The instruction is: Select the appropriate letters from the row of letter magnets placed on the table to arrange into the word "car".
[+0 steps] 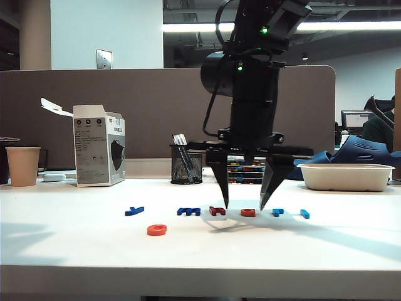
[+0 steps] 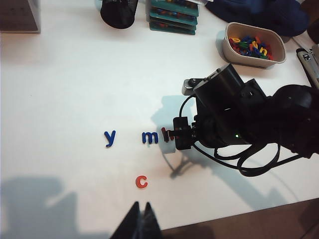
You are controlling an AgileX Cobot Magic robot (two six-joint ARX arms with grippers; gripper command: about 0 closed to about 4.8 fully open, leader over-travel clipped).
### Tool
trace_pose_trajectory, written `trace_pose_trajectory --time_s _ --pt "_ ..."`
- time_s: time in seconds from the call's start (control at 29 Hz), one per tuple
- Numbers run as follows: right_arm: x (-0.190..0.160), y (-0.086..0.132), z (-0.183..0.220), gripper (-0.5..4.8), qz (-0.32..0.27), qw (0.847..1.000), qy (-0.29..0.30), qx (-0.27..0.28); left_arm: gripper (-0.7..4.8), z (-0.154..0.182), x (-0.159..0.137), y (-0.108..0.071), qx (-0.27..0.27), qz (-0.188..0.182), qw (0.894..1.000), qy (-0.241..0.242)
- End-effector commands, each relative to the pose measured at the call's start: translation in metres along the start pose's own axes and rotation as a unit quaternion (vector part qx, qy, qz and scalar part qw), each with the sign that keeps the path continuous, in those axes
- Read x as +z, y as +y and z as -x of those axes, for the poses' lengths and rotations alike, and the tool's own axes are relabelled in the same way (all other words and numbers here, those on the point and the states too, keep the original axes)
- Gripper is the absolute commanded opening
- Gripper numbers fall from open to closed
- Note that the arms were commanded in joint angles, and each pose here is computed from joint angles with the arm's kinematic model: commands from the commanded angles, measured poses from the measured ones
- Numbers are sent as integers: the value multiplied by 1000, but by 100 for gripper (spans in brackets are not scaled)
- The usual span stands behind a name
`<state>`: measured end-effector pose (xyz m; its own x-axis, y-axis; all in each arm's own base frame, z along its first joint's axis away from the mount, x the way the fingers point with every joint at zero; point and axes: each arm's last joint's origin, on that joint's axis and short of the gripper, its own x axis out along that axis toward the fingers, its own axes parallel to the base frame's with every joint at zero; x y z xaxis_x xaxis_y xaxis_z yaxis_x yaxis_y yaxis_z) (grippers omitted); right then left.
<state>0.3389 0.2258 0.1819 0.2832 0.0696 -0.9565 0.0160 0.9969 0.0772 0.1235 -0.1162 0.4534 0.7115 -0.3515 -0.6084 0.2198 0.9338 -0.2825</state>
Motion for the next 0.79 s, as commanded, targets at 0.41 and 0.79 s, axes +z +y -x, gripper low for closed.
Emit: trace_pose_trajectory --time_s 0.41,0.79 --pt "3 -5 1 261 -17 1000 -1 -2 -5 1 1 0 -4 2 1000 -7" --pt "1 -3 1 260 -30 1000 5 -5 -5 1 1 0 -5 2 1000 -7"
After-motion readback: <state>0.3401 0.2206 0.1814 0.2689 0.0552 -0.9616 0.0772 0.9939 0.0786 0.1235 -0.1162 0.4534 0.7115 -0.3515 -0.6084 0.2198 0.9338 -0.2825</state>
